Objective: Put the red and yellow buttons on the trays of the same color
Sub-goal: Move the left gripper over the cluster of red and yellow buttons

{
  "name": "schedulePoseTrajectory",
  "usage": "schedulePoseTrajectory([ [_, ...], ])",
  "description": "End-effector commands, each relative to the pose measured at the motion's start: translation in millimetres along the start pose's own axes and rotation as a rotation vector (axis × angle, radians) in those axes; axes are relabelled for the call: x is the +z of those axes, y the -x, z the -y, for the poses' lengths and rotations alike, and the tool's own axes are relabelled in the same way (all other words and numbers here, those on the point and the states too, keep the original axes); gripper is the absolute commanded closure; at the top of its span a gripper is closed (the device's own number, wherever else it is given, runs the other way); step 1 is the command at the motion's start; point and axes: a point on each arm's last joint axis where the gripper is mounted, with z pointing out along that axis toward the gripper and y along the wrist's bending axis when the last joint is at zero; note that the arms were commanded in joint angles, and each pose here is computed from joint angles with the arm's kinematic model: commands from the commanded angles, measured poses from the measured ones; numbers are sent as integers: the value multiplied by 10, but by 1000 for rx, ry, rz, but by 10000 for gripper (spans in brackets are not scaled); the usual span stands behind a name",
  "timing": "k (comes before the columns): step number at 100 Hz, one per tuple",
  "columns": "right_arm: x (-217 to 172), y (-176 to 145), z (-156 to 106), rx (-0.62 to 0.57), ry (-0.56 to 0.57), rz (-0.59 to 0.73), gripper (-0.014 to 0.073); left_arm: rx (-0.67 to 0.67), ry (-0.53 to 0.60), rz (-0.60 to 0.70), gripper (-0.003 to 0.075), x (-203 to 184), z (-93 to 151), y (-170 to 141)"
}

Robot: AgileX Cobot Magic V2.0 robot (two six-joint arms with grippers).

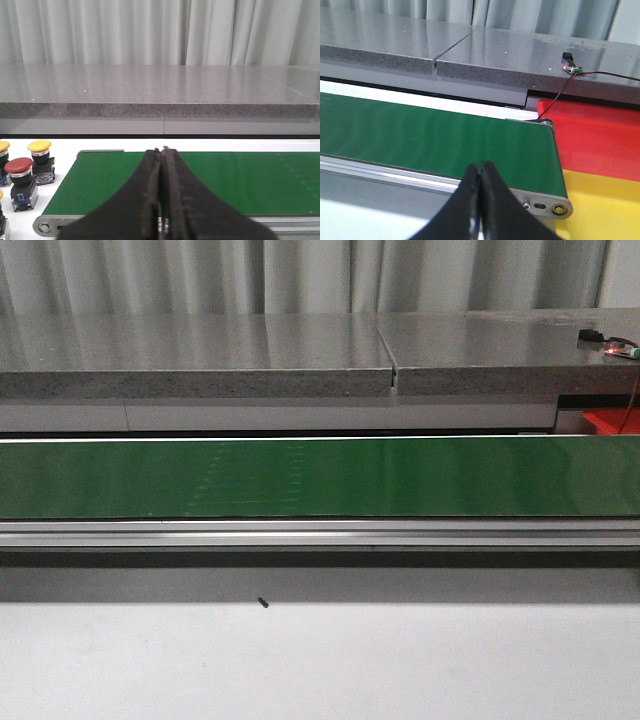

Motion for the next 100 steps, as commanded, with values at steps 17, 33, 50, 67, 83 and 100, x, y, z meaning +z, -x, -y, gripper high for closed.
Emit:
schedulePoseTrajectory([
  [17,-29,140,15,-13,-16,116,664,-10,-25,86,741,-19,14,-14],
  [33,-29,140,15,-13,-16,116,664,-8,-25,91,741,-21,15,1],
  [50,-29,140,15,-13,-16,116,664,-9,-22,124,741,-52,23,209],
  [67,-29,140,15,-13,-16,116,664,-29,2,65,741,-72,30,623],
  [83,-29,140,15,-13,-16,116,664,-32,45,-126,741,31,31,1007],
  [100,-29,140,15,-13,-16,116,664,-37,110,-457,741,257,21,1281],
])
